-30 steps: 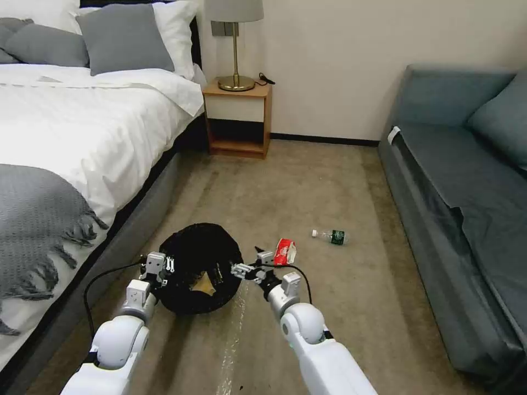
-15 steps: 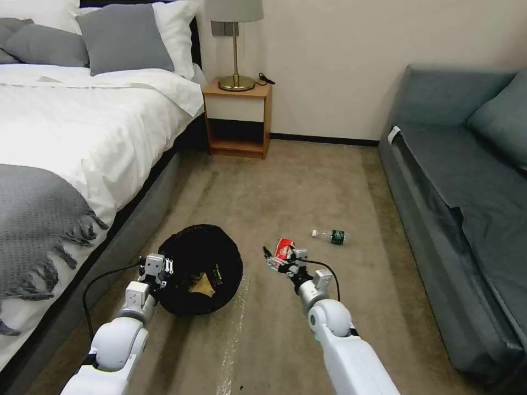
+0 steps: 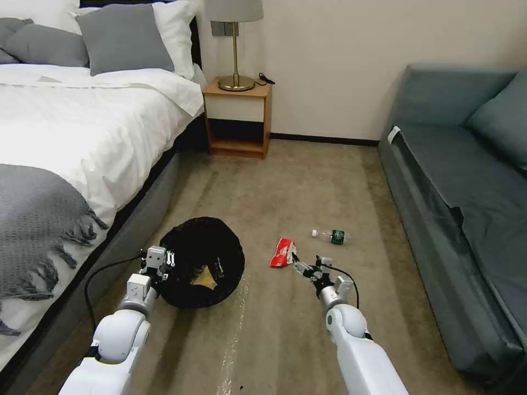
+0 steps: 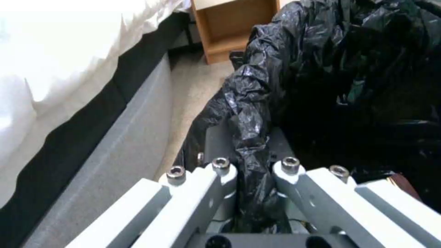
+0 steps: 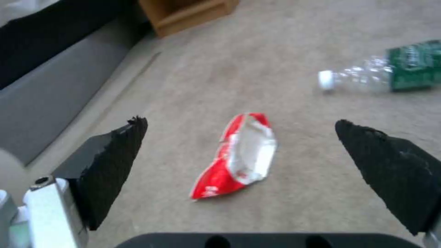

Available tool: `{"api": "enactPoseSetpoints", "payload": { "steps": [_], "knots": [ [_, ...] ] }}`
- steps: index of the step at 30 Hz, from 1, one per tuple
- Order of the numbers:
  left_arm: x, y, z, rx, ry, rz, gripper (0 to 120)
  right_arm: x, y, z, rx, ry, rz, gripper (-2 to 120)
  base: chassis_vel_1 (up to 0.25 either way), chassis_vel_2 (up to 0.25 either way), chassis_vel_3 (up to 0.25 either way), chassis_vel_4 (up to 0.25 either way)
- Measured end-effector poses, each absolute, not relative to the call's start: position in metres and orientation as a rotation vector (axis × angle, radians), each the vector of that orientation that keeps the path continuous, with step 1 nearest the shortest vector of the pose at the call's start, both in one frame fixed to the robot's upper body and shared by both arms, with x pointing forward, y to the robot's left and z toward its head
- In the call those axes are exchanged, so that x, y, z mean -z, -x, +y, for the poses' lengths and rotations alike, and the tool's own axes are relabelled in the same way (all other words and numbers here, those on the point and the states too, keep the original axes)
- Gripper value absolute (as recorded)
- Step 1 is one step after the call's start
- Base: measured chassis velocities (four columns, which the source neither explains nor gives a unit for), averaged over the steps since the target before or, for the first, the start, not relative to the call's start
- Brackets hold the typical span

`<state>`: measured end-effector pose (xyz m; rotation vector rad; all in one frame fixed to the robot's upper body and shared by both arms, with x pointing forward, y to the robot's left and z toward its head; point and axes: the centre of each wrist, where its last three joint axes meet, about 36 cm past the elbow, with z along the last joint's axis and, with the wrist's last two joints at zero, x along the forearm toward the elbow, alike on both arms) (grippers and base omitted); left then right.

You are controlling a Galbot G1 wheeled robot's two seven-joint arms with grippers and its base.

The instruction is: Pick up the trash bin, then pick up the garbage on the floor and place it into the trash bin.

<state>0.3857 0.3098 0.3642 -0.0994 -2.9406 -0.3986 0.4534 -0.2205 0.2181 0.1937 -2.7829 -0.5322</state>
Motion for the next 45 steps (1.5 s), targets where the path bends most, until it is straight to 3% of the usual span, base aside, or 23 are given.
{"api": "enactPoseSetpoints", "payload": {
  "steps": [20,45],
  "knots": [
    [-0.367,-0.388,0.312,0.41,0.098,-2.947,4,-0.208,-0.448,-0.25,0.586,-0.113,-2.797,100,0.0,0.0,0.0,0.0],
    [-0.356,-0.391,0.309,0.396,0.11,-2.935,4,-0.202,-0.446,-0.262,0.577,-0.104,-2.794,100,-0.074,0.071,0.074,-0.072]
  ]
}}
